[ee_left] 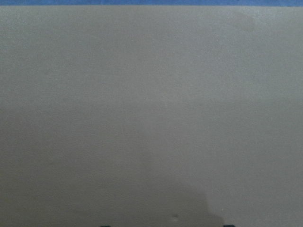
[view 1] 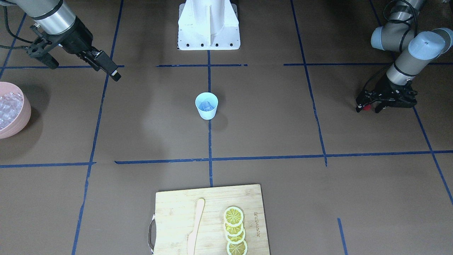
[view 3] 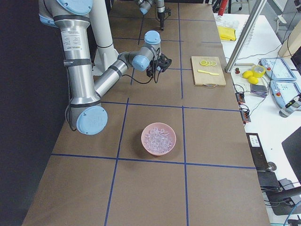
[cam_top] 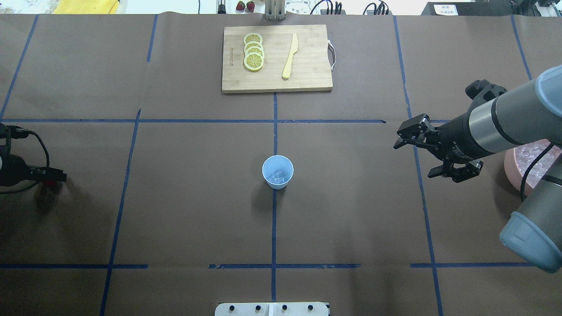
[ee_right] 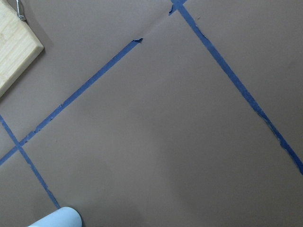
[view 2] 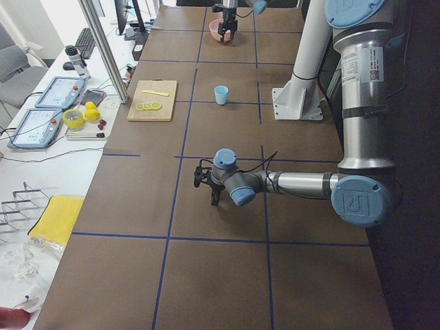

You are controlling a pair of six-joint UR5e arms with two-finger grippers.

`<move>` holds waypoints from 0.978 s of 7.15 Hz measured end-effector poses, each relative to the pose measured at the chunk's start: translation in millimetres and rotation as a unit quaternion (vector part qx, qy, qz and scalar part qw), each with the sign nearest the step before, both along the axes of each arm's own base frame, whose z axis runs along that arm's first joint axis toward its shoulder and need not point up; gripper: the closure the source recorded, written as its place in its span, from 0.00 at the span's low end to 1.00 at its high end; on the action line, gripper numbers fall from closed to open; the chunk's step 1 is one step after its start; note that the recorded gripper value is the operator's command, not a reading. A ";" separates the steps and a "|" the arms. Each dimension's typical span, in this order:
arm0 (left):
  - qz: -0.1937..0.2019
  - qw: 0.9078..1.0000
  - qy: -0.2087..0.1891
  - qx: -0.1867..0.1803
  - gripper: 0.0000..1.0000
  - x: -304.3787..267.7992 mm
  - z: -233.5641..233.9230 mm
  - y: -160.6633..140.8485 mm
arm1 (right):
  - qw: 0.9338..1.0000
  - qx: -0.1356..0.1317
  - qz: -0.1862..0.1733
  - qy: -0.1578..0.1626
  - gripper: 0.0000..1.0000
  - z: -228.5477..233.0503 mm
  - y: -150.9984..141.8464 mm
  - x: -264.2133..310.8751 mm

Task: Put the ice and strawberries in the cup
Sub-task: 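Lower the left gripper onto the red strawberry and grasp it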

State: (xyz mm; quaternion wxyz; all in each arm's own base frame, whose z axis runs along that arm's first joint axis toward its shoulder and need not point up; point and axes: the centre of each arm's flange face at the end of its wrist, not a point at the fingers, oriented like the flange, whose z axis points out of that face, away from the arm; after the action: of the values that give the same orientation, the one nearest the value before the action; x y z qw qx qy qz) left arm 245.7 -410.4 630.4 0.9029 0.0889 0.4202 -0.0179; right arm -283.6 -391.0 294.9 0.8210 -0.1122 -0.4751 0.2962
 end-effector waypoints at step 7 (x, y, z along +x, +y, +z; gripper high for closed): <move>0.014 1.000 0.014 -0.003 0.95 -10.5 -4.7 17.8 | 1.000 -0.002 0.001 0.005 0.00 4.7 -2.3 -3.1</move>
State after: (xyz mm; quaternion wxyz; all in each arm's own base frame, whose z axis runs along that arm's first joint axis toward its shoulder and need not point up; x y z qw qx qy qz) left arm 235.1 -392.6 625.7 0.8975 0.0801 0.4337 -0.0076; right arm -286.8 -393.3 299.6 0.8227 -0.1123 -0.4704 0.2988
